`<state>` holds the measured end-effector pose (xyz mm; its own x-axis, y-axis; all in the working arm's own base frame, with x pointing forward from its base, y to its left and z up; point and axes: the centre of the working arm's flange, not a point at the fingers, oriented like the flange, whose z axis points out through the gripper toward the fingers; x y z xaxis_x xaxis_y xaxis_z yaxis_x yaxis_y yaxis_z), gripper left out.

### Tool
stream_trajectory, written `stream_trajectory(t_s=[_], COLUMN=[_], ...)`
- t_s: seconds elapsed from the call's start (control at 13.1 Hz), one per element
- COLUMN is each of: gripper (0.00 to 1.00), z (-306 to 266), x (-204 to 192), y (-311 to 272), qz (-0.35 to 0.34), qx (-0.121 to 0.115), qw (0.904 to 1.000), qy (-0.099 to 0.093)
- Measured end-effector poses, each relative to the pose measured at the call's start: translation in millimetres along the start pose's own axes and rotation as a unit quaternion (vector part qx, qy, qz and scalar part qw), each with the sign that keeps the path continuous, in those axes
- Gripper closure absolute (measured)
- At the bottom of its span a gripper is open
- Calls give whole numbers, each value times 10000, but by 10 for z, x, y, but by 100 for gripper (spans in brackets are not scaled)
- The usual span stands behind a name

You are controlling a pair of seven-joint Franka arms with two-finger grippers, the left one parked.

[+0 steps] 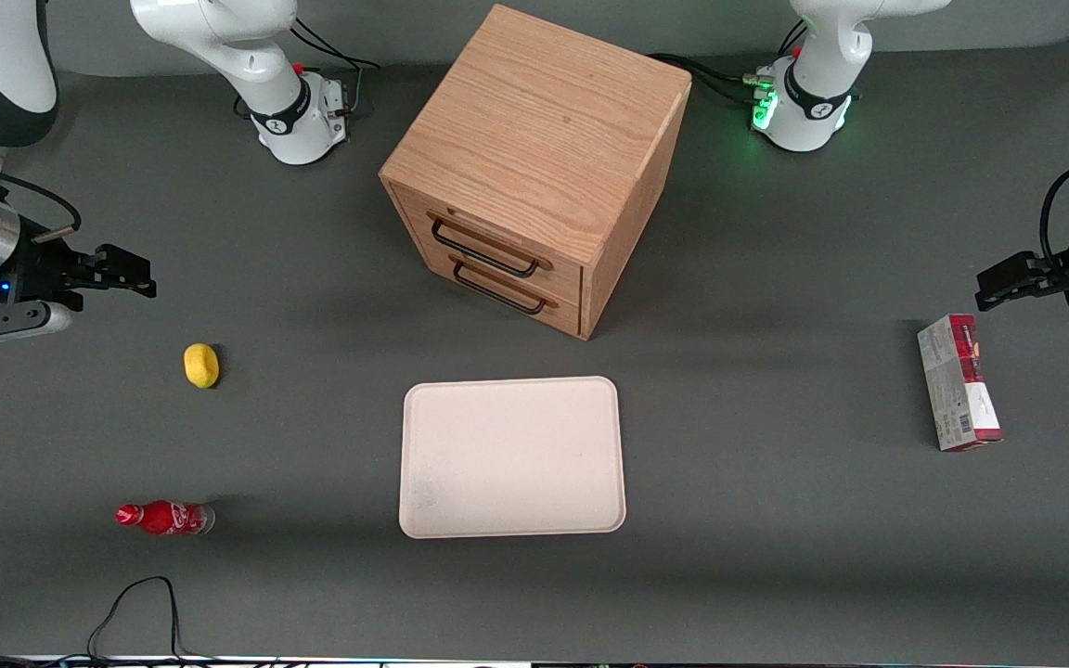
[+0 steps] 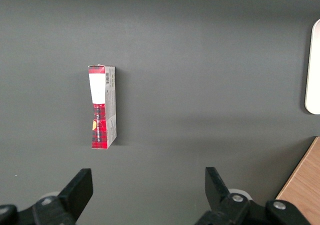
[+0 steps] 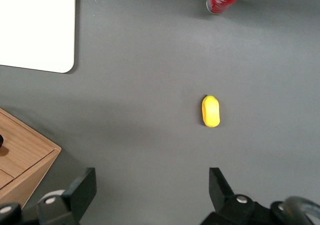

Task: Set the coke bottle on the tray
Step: 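Move the open right gripper down over the red Coca-Cola bottle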

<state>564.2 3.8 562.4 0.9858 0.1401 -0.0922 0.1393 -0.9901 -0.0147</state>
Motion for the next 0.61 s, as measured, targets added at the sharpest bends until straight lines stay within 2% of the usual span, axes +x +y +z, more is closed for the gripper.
stream_trajectory(t_s=[0.46, 0.61], gripper=[0, 0], z=[-94, -179], x=[-45, -22], y=[83, 120], qz=[85, 129], qx=[14, -2], qw=[9999, 9999], qy=[-64, 33])
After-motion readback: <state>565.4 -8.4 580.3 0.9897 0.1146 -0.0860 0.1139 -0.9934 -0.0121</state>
